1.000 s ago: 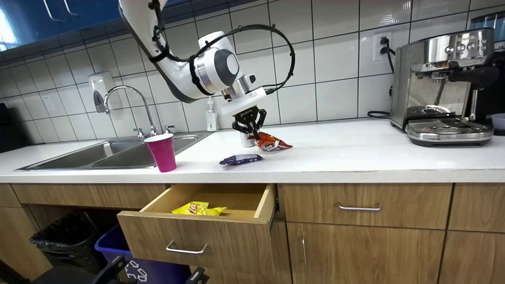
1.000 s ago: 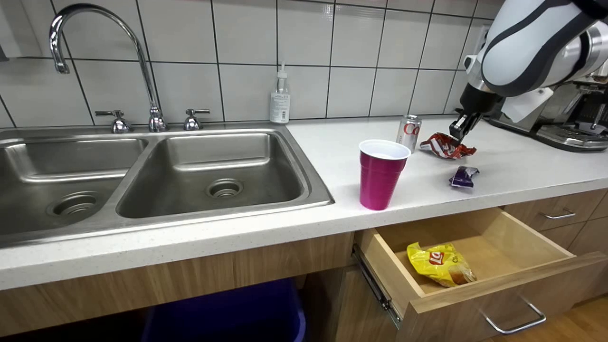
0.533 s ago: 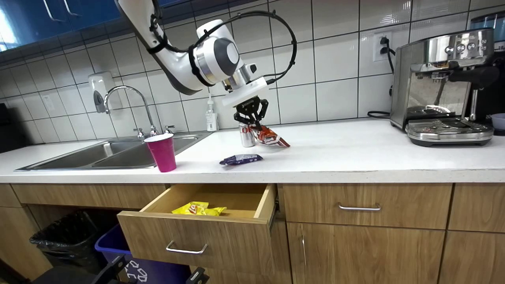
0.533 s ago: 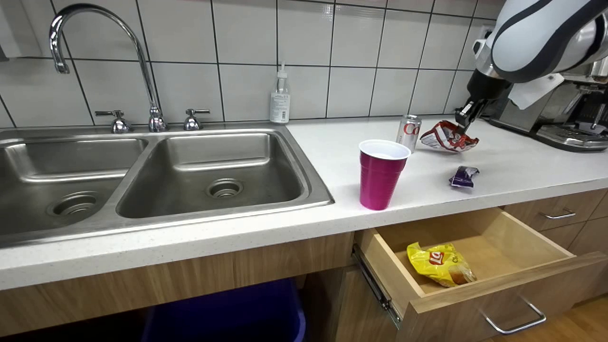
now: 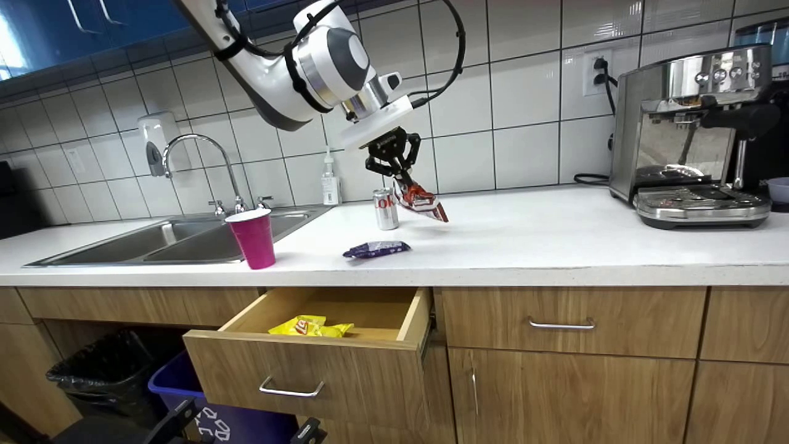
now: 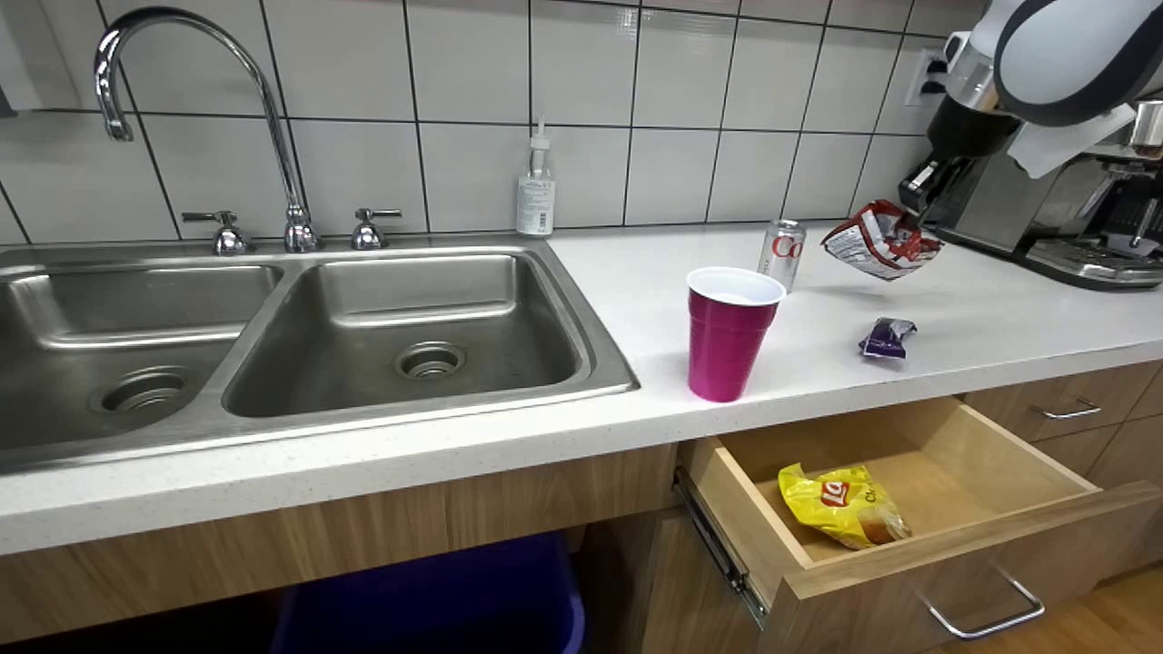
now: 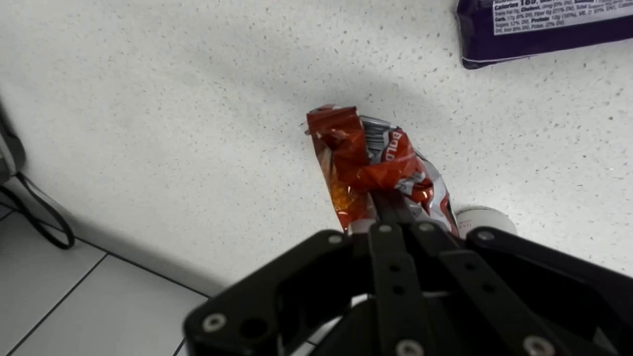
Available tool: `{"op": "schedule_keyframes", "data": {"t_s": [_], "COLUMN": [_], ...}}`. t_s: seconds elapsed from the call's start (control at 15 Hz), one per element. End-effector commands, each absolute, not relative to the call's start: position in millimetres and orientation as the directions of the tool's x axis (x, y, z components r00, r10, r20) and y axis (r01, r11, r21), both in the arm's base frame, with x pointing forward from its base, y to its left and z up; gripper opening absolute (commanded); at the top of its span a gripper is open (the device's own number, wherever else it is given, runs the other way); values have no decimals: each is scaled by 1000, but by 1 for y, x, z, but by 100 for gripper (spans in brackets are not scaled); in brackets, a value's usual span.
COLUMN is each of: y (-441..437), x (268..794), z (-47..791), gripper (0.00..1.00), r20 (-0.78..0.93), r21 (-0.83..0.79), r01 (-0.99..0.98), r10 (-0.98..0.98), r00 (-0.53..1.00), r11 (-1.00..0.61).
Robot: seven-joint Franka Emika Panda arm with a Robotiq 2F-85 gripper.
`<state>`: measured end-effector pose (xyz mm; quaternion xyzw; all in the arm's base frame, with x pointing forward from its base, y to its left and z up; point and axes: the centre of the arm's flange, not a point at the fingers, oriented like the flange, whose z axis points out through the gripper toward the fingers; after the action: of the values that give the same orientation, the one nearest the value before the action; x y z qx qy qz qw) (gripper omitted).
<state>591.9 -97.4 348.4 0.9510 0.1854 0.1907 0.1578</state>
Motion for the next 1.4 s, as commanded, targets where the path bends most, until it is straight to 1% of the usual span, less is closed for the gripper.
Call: {"op": "schedule_keyframes", "data": {"t_s": [0.0, 0.33, 1.33], "y": [-84, -70, -38], "x": [561, 540, 449], "z": [363, 357, 362], "gripper": [0, 0, 0], "r20": [324, 317, 300], "r21": [387, 395, 436], "r01": [258, 259, 283], "r10": [393, 395, 434], "r00": [861, 862, 849], "r11": [-885, -882, -854]}}
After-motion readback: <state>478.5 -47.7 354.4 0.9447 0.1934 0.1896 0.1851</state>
